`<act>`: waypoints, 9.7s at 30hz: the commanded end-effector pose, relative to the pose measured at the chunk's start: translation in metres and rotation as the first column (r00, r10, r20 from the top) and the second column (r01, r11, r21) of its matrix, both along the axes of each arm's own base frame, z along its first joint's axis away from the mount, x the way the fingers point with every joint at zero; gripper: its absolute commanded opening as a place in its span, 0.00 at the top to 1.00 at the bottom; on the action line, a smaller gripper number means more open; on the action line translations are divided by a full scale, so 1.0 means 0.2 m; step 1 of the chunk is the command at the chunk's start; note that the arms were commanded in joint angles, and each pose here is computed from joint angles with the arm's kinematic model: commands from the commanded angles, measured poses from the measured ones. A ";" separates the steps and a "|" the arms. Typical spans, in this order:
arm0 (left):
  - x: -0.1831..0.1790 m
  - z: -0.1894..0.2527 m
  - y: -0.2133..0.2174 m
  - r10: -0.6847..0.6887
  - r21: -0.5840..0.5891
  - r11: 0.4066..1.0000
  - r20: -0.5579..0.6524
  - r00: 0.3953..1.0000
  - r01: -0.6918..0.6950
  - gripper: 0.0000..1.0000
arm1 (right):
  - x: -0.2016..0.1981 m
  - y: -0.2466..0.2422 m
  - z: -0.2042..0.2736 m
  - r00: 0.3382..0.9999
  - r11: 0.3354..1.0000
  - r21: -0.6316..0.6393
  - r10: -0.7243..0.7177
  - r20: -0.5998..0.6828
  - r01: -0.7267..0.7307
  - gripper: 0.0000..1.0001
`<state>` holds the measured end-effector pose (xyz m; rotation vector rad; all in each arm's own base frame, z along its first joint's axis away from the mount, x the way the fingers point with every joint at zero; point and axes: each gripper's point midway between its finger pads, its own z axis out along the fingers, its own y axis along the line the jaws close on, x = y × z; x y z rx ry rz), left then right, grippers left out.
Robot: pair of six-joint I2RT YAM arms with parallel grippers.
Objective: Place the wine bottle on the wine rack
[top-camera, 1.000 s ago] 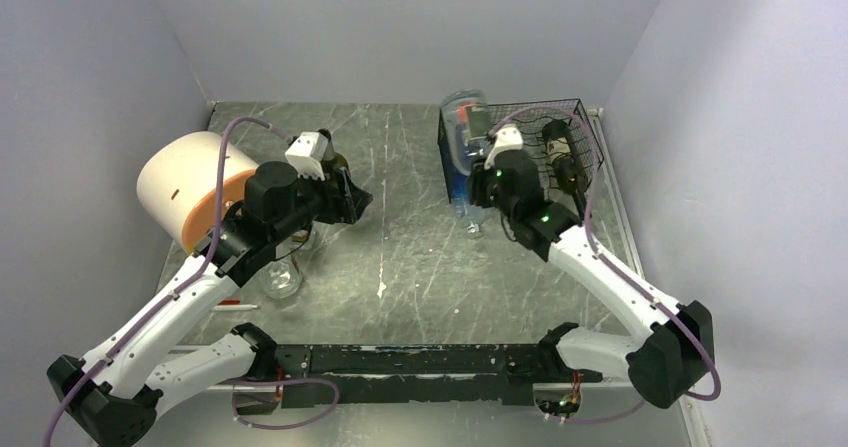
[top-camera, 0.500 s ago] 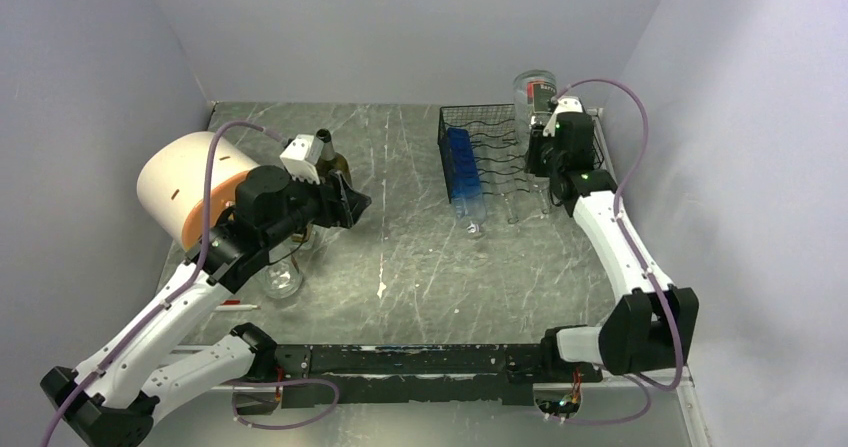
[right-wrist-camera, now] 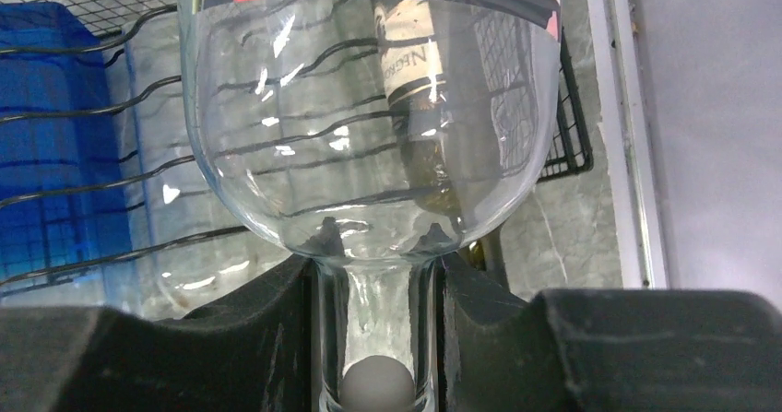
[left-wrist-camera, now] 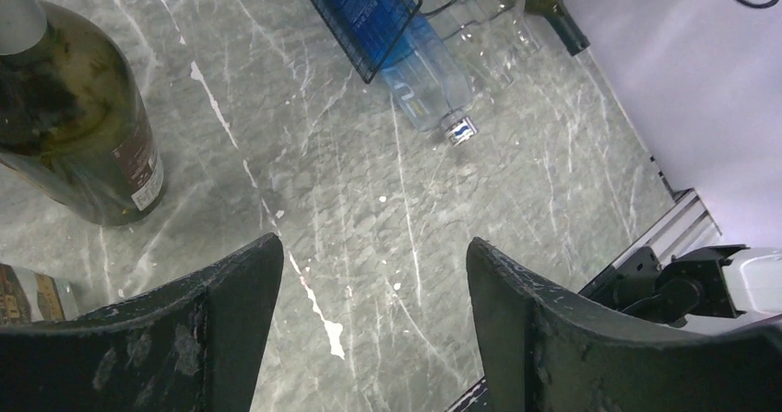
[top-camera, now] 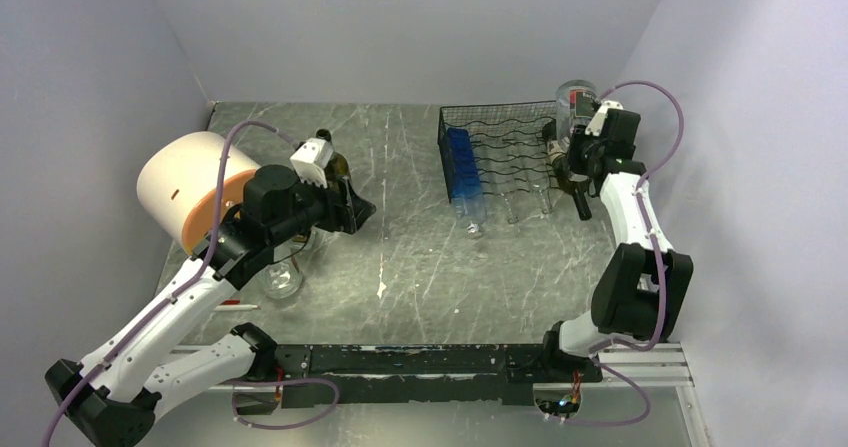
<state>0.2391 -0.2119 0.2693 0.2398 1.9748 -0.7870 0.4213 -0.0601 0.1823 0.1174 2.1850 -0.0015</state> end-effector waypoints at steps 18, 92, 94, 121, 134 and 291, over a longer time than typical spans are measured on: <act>0.12 0.24 -0.11 -0.093 0.064 0.994 0.089 0.992 0.088 0.23 | 0.38 -0.18 0.23 0.967 0.987 -0.103 0.140 0.213 -0.121 0.90; 0.02 0.83 0.22 0.153 -0.044 0.988 0.346 0.926 -0.147 0.18 | -0.42 2.41 0.64 0.600 0.631 0.164 0.578 0.554 -0.759 0.25; 0.01 0.84 0.24 0.150 -0.040 0.989 0.360 0.921 -0.145 0.18 | -0.40 2.51 0.62 0.613 0.649 0.155 0.575 0.542 -0.745 0.26; 0.00 0.85 0.53 0.411 -0.053 0.907 0.331 0.849 -0.419 0.11 | -0.18 2.72 0.50 0.601 0.726 -0.088 0.625 0.498 -0.682 0.90; 0.11 0.61 0.39 0.359 0.041 0.925 0.232 0.904 -0.378 0.04 | -0.46 2.28 0.32 0.600 0.737 -0.103 0.615 0.511 -0.668 1.00; 0.18 0.31 0.22 0.098 -0.034 0.995 0.224 0.970 -0.093 0.25 | -0.49 1.00 0.47 0.909 0.987 -0.032 0.158 0.385 -0.158 1.00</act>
